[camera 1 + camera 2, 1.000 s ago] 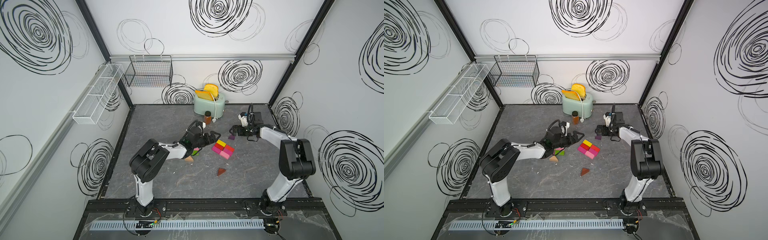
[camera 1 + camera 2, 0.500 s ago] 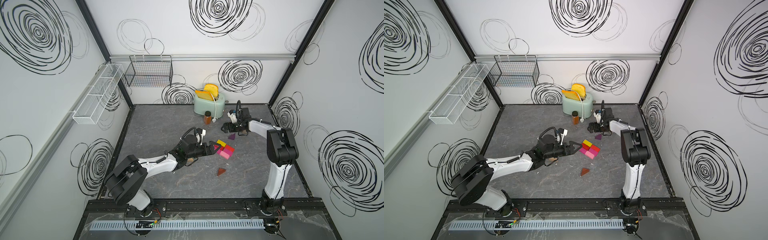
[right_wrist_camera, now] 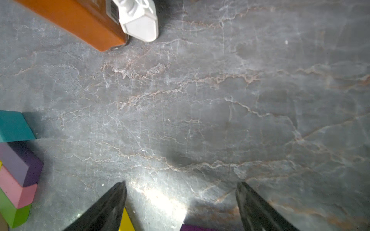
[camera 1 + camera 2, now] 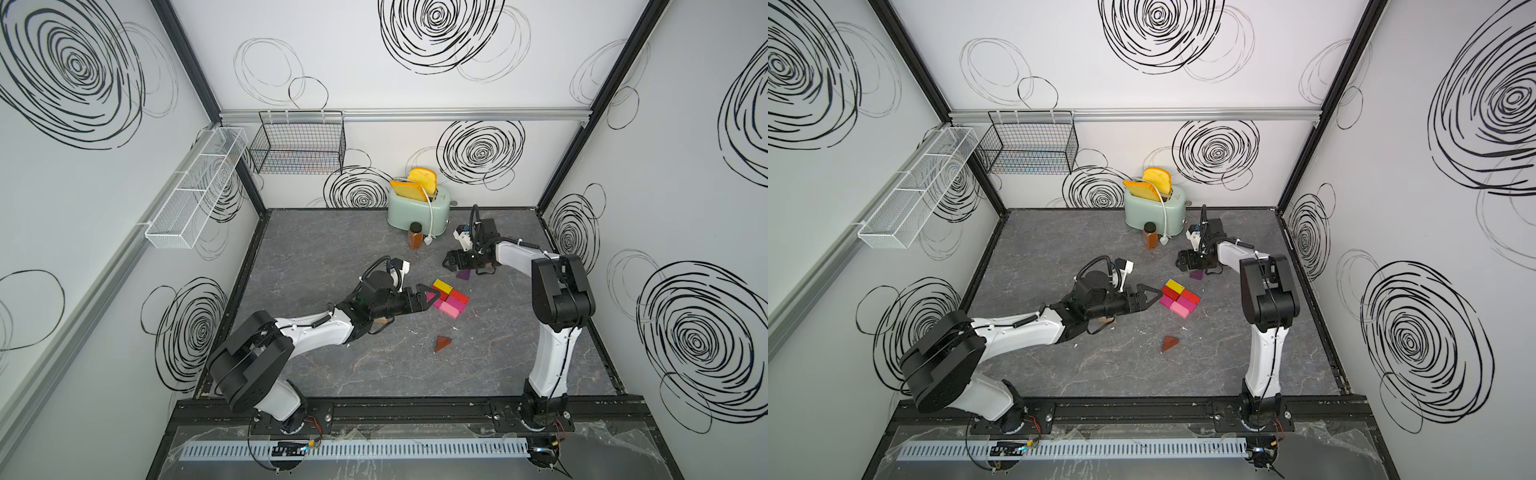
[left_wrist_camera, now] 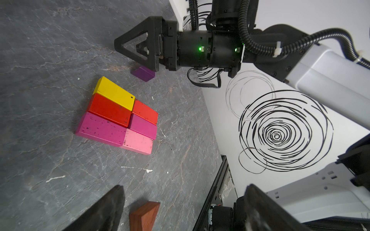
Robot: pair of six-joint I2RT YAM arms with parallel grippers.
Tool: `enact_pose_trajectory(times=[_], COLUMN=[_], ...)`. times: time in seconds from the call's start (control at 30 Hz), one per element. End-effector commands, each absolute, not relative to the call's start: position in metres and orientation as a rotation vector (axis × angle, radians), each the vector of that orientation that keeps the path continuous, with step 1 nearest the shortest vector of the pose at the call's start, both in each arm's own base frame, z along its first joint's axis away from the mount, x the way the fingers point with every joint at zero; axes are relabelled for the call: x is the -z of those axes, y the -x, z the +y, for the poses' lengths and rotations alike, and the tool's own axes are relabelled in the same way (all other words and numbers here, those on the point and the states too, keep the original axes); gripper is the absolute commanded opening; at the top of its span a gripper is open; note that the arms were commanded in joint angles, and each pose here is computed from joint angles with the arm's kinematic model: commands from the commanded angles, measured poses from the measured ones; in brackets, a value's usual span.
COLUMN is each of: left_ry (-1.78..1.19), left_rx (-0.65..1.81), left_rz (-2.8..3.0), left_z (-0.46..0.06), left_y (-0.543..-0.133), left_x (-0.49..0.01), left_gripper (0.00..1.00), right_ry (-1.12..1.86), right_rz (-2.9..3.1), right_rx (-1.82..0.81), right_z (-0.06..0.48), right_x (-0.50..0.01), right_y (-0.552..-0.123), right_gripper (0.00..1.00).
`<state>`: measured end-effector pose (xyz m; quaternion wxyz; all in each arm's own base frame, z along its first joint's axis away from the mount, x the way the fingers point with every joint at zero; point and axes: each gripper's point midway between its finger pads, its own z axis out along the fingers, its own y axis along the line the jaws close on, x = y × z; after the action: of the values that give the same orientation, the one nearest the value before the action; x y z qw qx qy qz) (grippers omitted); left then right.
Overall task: Assemble a piece of candy with building blocks
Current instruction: Assemble the building block at the center of the board.
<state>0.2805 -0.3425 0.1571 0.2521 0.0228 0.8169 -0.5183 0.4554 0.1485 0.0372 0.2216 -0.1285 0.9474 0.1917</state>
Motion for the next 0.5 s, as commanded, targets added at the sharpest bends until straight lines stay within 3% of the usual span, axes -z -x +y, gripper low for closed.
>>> enact_pose_trajectory(times=[0.0, 0.47], left_ry=[-0.078, -0.071], left_rx=[1.437, 1.446], left_rz=[2.166, 2.182], left_z=[-0.343, -0.345], left_y=[-0.282, -0.280], left_x=[-0.168, -0.163], left_gripper=[0.98, 0.98], right_ry=[0.372, 0.369], right_rz=[2.652, 2.645], right_rx=[-0.529, -0.512], right_z=[0.147, 0.141], right_x=[-0.038, -0.049], right_y=[-0.442, -0.421], right_gripper=[0.87, 0.81])
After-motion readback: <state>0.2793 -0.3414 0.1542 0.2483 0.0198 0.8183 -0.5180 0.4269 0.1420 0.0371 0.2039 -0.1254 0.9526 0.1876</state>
